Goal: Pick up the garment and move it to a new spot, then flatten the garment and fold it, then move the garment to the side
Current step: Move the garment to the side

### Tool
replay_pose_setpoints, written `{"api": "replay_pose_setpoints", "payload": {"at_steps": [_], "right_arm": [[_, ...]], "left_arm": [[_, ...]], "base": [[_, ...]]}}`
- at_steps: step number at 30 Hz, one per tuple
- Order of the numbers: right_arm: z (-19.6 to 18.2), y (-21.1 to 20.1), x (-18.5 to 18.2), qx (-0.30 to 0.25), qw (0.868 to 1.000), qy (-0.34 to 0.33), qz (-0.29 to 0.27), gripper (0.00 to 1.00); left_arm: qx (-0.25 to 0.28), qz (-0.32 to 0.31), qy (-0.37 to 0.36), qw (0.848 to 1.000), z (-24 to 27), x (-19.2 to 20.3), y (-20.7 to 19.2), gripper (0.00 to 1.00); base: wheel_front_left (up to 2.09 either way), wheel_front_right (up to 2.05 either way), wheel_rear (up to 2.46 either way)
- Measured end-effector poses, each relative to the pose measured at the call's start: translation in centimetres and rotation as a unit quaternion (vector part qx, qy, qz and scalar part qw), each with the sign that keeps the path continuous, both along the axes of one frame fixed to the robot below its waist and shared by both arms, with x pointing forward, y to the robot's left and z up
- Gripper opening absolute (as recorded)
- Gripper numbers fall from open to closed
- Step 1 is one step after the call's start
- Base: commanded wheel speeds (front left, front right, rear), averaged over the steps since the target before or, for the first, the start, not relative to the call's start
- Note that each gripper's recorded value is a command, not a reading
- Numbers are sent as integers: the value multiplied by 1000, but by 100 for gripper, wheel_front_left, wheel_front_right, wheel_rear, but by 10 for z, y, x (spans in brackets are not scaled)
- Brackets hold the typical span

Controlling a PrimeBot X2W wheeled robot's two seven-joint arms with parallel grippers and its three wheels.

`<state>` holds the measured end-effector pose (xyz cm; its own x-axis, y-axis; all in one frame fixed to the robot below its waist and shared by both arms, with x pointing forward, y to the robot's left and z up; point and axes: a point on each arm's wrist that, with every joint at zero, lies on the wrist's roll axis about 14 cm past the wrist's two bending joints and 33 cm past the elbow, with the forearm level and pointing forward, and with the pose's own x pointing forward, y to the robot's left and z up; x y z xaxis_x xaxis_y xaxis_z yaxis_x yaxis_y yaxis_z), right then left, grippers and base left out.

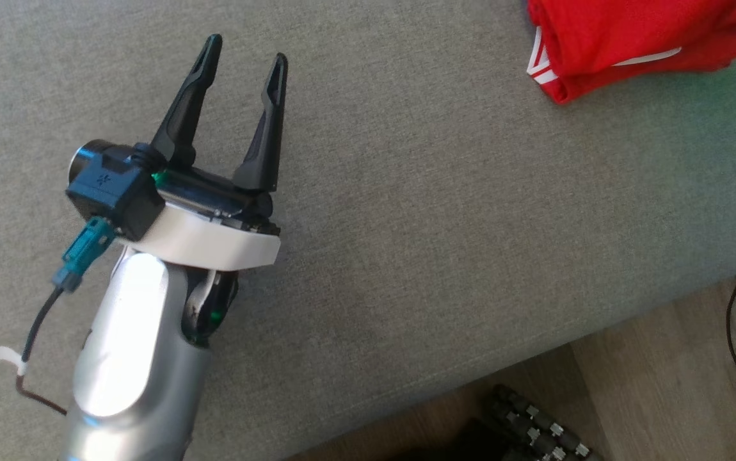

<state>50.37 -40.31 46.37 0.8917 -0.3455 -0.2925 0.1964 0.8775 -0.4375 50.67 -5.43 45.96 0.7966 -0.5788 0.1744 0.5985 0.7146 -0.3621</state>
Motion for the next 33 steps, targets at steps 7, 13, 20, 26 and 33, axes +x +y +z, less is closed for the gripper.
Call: {"api": "replay_pose_setpoints", "payload": {"at_steps": [7,13,20,26,33], "right_arm": [[-7,3,5,16,1000,-16,-6,100],[10,17,14,14,999,-42,14,100],[31,70,18,29,993,-80,79,100],[49,131,9,80,978,-134,141,100],[50,196,-21,166,953,-172,185,100]], "left_arm": [[8,19,3,1000,-5,7,14,100],[8,31,-7,999,7,7,22,100],[-5,64,-25,998,41,2,47,100],[-18,111,-17,993,61,-20,80,100],[5,173,-9,985,68,-58,125,100]], "base": [[0,0,0],[0,0,0],[0,0,0],[0,0,0],[0,0,0]]}}
